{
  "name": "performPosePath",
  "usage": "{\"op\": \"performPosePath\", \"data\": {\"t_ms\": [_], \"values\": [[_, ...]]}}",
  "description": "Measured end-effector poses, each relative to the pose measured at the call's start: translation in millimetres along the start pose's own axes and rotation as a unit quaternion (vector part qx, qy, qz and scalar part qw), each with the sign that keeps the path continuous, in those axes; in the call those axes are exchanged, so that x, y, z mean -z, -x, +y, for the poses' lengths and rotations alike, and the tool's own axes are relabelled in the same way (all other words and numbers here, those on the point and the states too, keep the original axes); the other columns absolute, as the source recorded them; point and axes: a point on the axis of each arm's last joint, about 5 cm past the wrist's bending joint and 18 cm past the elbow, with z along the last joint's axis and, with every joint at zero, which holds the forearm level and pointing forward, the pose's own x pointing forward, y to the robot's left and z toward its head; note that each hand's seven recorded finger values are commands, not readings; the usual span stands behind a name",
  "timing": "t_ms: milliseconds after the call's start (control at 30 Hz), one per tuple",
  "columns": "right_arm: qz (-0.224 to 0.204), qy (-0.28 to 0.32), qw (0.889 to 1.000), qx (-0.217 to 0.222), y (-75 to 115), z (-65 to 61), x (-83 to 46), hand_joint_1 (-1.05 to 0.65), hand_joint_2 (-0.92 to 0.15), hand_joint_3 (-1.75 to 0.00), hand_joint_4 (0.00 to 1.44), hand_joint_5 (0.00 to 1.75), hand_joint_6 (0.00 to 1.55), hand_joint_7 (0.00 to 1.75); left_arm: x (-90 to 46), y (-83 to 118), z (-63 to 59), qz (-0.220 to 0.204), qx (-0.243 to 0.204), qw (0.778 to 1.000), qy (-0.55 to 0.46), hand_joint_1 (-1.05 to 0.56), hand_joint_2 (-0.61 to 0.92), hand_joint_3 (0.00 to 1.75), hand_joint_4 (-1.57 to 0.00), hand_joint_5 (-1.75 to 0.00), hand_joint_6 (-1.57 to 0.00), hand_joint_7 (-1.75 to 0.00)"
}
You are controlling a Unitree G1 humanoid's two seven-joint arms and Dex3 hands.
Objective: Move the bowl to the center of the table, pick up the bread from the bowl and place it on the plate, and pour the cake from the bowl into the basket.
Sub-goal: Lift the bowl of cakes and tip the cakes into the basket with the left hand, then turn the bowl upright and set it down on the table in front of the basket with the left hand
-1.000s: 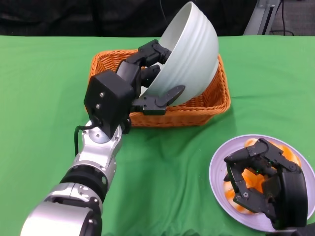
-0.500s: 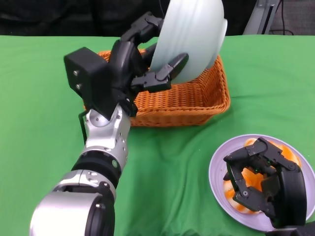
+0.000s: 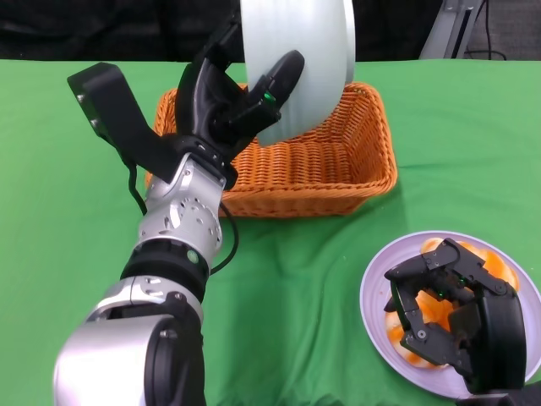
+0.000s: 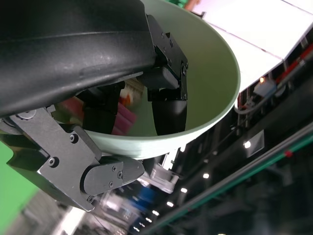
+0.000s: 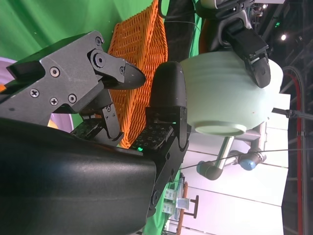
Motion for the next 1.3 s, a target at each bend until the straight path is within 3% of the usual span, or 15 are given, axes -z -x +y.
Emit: {"op": "performPosePath", "data": {"t_ms": [300,533,667,800,900,967,1167,1300], "values": [[-0.007,0.001,1.000,-0.002,-1.8,0.3,0.1,-0.06,-0.57,-0.90,0.75,1.52,0.75,1.20,-4.5,-12,-8.3,0.034,-0.001,0.990,0.137,-0.10,0.79,0.96,-0.68,-1.75,-0.64,-1.61],[-0.006,0.001,1.000,-0.003,-1.3,0.2,1.6,-0.06,-0.57,-0.90,0.75,1.51,0.74,1.20,1.0,-8,-3.7,0.077,-0.029,0.969,0.232,-0.11,0.70,1.05,-0.71,-1.75,-0.65,-1.74],[-0.008,0.000,1.000,-0.002,-1.4,0.7,1.5,-0.07,-0.57,-0.89,0.75,1.51,0.74,1.21,2.8,-6,-1.2,0.086,-0.036,0.961,0.261,-0.11,0.59,1.18,-0.70,-1.75,-0.65,-1.74],[-0.008,0.000,1.000,-0.003,-1.4,0.8,1.5,-0.08,-0.57,-0.90,0.75,1.50,0.74,1.21,3.9,-4,0.2,0.087,-0.040,0.951,0.295,-0.13,0.57,1.19,-0.70,-1.75,-0.63,-1.74],[-0.008,0.000,1.000,-0.003,-1.4,0.7,1.5,-0.07,-0.57,-0.90,0.75,1.51,0.74,1.21,4.7,-4,0.0,0.089,-0.044,0.942,0.322,-0.13,0.61,1.10,-0.71,-1.75,-0.63,-1.73],[-0.008,0.000,1.000,-0.003,-1.4,0.6,1.4,-0.08,-0.56,-0.90,0.75,1.51,0.75,1.21,4.9,-4,-0.5,0.087,-0.046,0.934,0.342,-0.14,0.69,0.91,-0.71,-1.75,-0.63,-1.70],[-0.009,-0.001,1.000,0.000,-1.2,1.6,1.6,-0.07,-0.56,-0.92,0.76,1.51,0.76,1.21,3.4,-5,-1.3,0.082,-0.052,0.925,0.368,-0.18,0.88,0.60,-0.68,-1.75,-0.58,-1.74],[-0.009,-0.002,1.000,0.002,-1.2,2.2,1.6,-0.08,-0.56,-0.92,0.76,1.52,0.76,1.20,1.4,-5,-0.1,0.080,-0.053,0.923,0.372,-0.19,0.92,0.56,-0.68,-1.75,-0.56,-1.75]]}}
